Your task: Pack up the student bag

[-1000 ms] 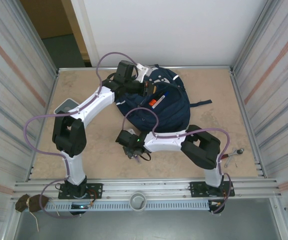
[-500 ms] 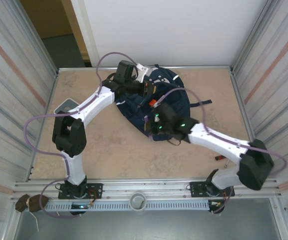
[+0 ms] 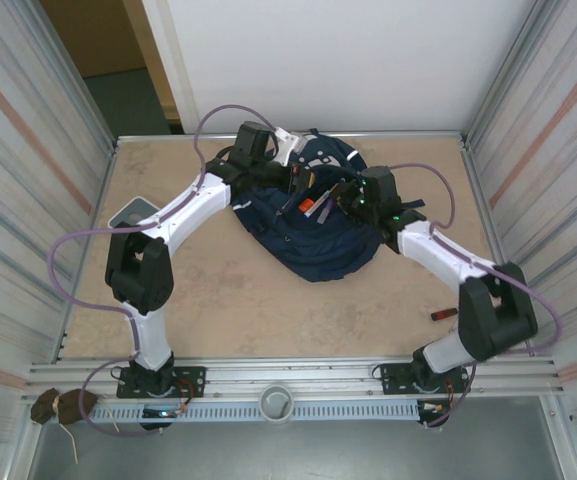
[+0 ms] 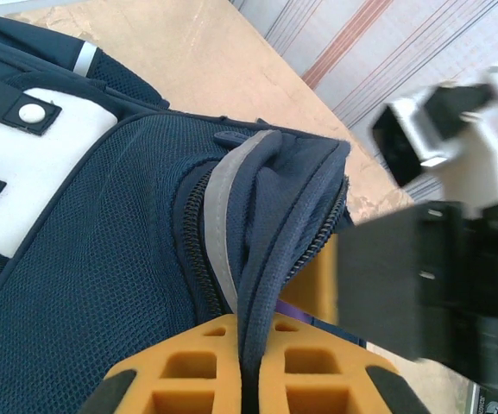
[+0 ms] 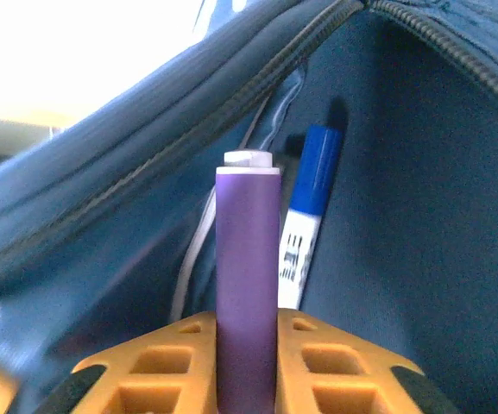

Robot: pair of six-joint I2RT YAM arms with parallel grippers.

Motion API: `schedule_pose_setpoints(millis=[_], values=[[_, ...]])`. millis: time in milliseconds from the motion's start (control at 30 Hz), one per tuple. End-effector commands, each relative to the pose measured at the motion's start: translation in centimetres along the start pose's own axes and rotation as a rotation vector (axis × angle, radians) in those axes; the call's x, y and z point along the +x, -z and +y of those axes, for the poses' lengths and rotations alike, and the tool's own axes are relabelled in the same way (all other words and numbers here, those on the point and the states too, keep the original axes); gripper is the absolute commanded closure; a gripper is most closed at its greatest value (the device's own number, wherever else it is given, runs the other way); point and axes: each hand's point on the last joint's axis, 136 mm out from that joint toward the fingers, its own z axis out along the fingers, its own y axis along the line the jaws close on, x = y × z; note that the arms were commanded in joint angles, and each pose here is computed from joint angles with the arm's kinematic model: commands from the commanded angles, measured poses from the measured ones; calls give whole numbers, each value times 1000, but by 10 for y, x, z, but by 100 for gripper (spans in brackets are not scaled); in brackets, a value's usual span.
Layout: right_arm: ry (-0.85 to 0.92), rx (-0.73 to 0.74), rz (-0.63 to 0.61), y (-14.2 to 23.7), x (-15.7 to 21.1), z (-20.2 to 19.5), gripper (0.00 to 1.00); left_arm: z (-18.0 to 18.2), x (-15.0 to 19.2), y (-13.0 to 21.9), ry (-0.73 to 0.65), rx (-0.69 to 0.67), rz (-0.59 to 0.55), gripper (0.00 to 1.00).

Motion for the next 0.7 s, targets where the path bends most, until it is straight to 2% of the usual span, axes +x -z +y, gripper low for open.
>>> schedule_pose_setpoints(millis=[0,133,400,667], values=[[-83,-68,-42,-12,-18,28,69,-32,-36,19,-70,73,-113,100],[9,-49,-45,-3,-16,31,58,-35,-35,20,-73,80,-109,100],[199,-30,-35,47,-4,23,56,-27,-25,16,-67,65,-100,100],[378,111,-136,119,-30,-18,46,-12,19,-9,-81,2,-7,100]])
